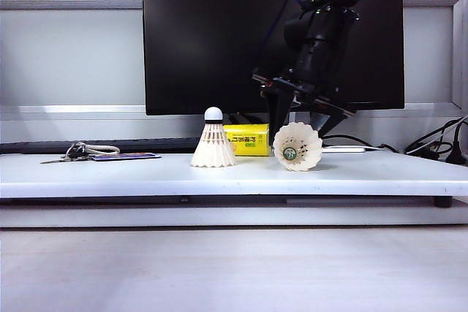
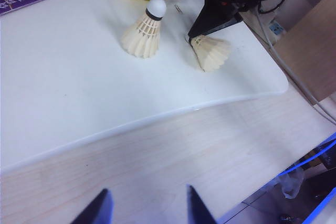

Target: Stack the badminton balls on the table vertically.

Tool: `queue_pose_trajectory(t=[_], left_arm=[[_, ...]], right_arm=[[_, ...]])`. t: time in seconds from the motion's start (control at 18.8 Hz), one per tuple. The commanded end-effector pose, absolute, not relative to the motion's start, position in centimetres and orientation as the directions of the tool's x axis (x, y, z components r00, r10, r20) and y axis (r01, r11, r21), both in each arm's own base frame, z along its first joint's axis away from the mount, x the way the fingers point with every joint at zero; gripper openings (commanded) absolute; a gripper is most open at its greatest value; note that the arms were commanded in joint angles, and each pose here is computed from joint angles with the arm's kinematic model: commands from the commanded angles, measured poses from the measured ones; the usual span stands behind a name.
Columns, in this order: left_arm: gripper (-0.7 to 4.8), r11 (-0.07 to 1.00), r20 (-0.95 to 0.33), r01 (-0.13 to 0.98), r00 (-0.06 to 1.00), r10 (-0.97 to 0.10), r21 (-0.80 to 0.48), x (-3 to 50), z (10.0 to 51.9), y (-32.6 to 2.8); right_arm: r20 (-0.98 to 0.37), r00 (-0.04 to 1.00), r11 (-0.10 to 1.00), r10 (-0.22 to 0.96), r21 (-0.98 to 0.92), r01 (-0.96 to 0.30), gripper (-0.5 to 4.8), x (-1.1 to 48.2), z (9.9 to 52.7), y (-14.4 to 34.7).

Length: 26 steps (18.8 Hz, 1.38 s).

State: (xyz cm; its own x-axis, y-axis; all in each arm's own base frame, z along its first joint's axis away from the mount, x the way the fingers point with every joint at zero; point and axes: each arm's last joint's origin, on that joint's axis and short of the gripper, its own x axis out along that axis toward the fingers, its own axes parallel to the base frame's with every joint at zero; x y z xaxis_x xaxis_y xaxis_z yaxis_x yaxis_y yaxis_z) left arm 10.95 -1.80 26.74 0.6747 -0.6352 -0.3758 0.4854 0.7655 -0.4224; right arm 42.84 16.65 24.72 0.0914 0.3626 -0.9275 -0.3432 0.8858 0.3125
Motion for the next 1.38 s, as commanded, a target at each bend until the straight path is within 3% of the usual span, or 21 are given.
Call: queue_pose_trajectory(t=[0.05, 0.48, 0.58, 0.64, 1.12, 1.38], left_arm=[[1.92, 0.765, -0.363, 0.497, 0.681, -0.636, -0.41, 11.0, 27.0, -1.8], [1.93, 0.765, -0.362, 0.497, 0.681, -0.636, -0.41, 11.0, 27.0, -1.8], [1.92, 0.765, -0.362, 0.497, 0.681, -0.636, -0.41, 11.0, 27.0, -1.8], [1.93, 0.765, -0.362, 0.497, 0.681, -0.636, -0.409, 11.0, 27.0, -1.8], [1.93, 0.765, -0.362, 0.497, 0.681, -0.637, -0.409, 11.0, 27.0, -1.8], [1.92, 0.766, -0.362, 0.501, 0.681, -0.636, -0.403, 11.0, 27.0, -1.8]], right_arm=[[-0.929, 0.099, 0.888, 0.358, 0.305, -0.343, 2.74, 42.7, 25.0, 16.9], [-0.951, 0.109, 0.91, 0.29, 0.239, -0.338, 2.68, 42.5, 24.9, 17.0], [-0.95, 0.111, 0.91, 0.291, 0.239, -0.339, 2.03, 42.4, 24.9, 17.1], [-0.95, 0.112, 0.91, 0.291, 0.239, -0.337, 1.96, 42.5, 25.0, 17.1], [-0.954, 0.107, 0.917, 0.278, 0.231, -0.325, 1.89, 42.4, 24.8, 17.1], [-0.966, 0.045, 0.923, 0.254, 0.228, -0.311, 1.89, 42.6, 23.2, 17.2]])
